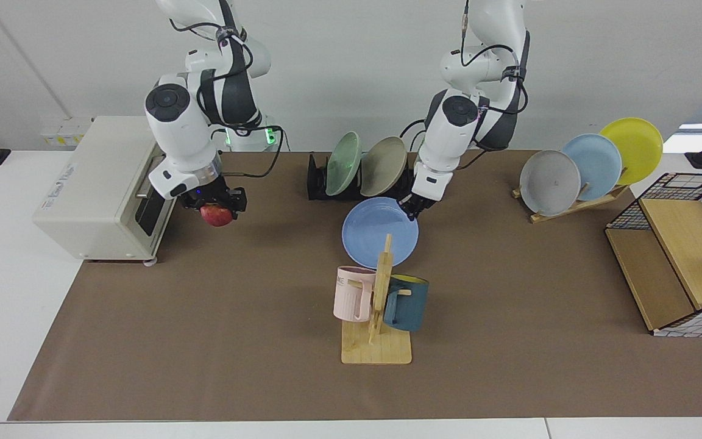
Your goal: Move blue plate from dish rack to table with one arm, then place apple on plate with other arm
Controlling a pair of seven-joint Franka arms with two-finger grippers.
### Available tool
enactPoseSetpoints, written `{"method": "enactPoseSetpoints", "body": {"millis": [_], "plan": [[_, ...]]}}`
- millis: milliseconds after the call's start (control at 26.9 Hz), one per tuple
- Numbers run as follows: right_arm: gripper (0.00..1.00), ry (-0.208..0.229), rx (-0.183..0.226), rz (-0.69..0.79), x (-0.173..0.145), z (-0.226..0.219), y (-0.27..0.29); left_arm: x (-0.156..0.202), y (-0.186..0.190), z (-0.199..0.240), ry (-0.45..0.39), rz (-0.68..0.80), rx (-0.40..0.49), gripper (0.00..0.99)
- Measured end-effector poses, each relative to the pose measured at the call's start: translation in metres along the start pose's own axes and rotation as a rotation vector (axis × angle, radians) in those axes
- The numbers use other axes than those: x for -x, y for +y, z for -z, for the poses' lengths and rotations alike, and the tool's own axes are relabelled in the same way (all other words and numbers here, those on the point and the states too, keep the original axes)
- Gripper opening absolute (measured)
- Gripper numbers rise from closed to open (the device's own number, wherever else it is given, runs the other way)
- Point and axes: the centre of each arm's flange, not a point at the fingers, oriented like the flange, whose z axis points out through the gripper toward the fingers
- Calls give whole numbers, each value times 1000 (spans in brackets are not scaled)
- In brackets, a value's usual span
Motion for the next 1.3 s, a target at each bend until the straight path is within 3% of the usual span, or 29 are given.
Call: {"method": "enactPoseSetpoints", "body": {"millis": [223, 557, 706, 818, 892, 929, 966, 1003, 1115, 1152, 1301], "plan": [[705, 22, -9, 14, 11, 40, -4, 10, 10, -19, 9, 12, 35, 44], [705, 28, -10, 23, 17, 45, -22, 7, 8, -29, 1, -45, 38, 84], [705, 28, -10, 24, 18, 45, -23, 6, 6, -29, 0, -87, 34, 229], [705, 28, -10, 24, 18, 45, -23, 3, 3, -29, -2, -120, 1, 454], [705, 28, -10, 24, 18, 44, -23, -2, 0, -23, 9, -150, -42, 533], [705, 28, -9, 24, 18, 44, -23, -6, -1, -18, 17, -163, -68, 634], [705, 28, -9, 24, 18, 44, -23, -11, -2, -13, 24, -172, -89, 661], [705, 28, -9, 24, 18, 44, -23, -16, -4, -6, 34, -179, -109, 767], [705, 28, -9, 29, 18, 45, -25, -34, -11, 24, 52, -202, -153, 947], [705, 28, -9, 32, 19, 45, -27, -40, -14, 36, 50, -210, -168, 991], [705, 31, -8, 47, 23, 45, -46, -67, -37, 95, 20, -252, -223, 991]]}}
